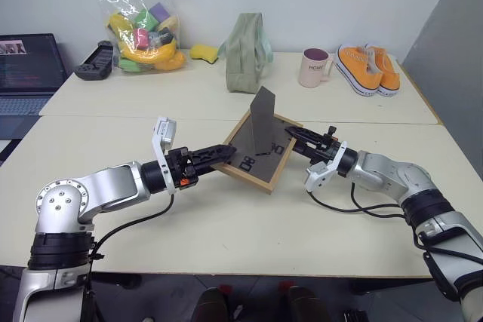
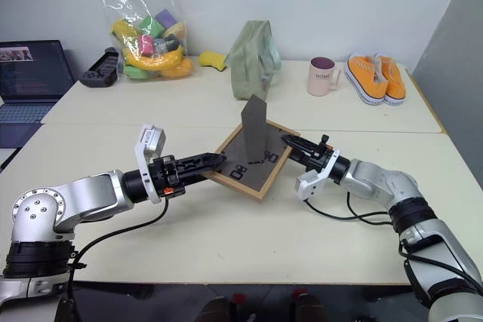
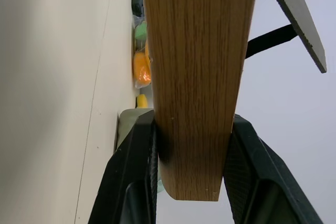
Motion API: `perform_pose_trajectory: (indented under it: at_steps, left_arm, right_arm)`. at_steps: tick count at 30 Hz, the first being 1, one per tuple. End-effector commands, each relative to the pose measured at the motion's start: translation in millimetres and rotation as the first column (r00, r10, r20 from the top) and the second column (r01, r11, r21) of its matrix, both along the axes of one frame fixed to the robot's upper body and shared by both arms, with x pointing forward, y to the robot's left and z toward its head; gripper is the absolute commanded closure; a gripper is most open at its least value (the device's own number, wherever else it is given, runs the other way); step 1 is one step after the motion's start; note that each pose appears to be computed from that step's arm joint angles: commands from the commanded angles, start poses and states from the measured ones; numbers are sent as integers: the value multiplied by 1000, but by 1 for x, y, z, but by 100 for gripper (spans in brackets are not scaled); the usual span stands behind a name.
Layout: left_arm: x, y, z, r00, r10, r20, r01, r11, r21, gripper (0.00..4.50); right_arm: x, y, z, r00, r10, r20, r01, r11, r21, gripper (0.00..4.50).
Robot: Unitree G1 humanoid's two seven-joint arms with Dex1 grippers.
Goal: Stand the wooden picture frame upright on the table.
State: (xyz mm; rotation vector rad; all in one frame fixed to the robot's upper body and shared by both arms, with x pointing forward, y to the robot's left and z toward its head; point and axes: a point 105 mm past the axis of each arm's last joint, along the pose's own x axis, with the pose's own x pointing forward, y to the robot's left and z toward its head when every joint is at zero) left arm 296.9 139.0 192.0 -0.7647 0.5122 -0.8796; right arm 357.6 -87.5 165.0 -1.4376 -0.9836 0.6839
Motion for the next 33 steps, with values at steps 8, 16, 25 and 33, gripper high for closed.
perform_pose_trajectory:
  at_steps: [8,16,25,33]
  left_arm:
    - [-43,8,72,686,-23,728,-181,963,201,120]
    - [-62,34,43,670,-64,740,-317,876,364,120]
    - [-86,76,26,659,-51,750,-473,748,467,120]
    - [-96,93,10,683,-28,730,-525,676,517,120]
  right_arm:
    - [-7,20,16,957,191,-220,-144,967,209,306]
    - [19,48,21,636,433,-639,-8,831,556,306]
    - [11,64,3,149,651,-744,53,746,663,306]
    - [1,57,-19,-69,656,-752,88,755,650,306]
